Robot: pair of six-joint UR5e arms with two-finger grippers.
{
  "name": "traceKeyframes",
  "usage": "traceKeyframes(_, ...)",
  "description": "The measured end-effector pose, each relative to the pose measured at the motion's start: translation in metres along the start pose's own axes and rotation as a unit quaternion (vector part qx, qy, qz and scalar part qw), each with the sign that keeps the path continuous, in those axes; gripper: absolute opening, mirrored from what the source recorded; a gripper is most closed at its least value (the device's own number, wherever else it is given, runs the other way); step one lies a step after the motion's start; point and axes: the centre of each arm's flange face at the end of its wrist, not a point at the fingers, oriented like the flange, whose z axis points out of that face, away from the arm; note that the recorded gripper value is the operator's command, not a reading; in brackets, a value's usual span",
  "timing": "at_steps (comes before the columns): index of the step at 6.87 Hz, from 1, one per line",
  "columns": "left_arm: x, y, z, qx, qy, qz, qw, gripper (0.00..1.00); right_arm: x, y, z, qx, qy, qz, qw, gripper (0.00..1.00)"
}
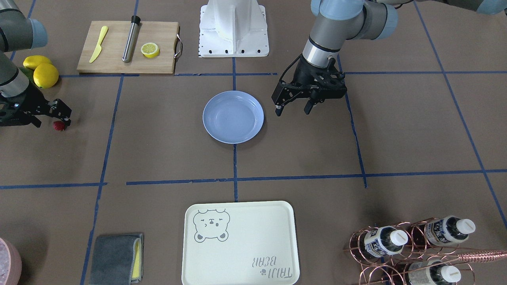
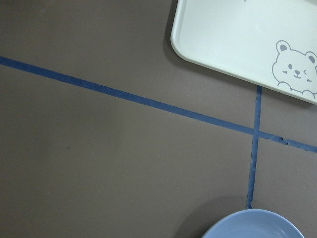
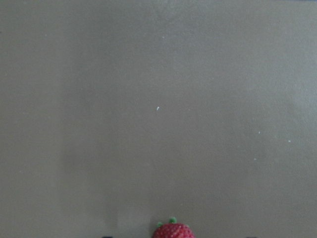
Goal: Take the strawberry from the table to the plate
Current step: 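Release the plate and lift the left gripper while the right gripper grasps the red strawberry, then carry the strawberry with the right gripper over the blue plate while the left arm withdraws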
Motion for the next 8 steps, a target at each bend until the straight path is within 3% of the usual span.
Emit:
traceKeyframes(3,-0.001,-0.004,-0.002,0.003,0.000,-0.002,1.0000,1.00,-0.003,0.006,0.017,-0.014,0.005,-0.007,0.9999,0.05)
traceKeyframes(4,-0.001,-0.005,-0.002,0.004,0.000,-0.002,1.0000,1.00,-0.006,0.006,0.016,-0.015,0.003,-0.010,0.9998,0.00)
traceKeyframes(8,-0.003,-0.006,-0.001,0.005,-0.002,-0.003,1.0000,1.00,-0.028,0.002,-0.010,0.002,-0.020,-0.024,0.9995,0.00)
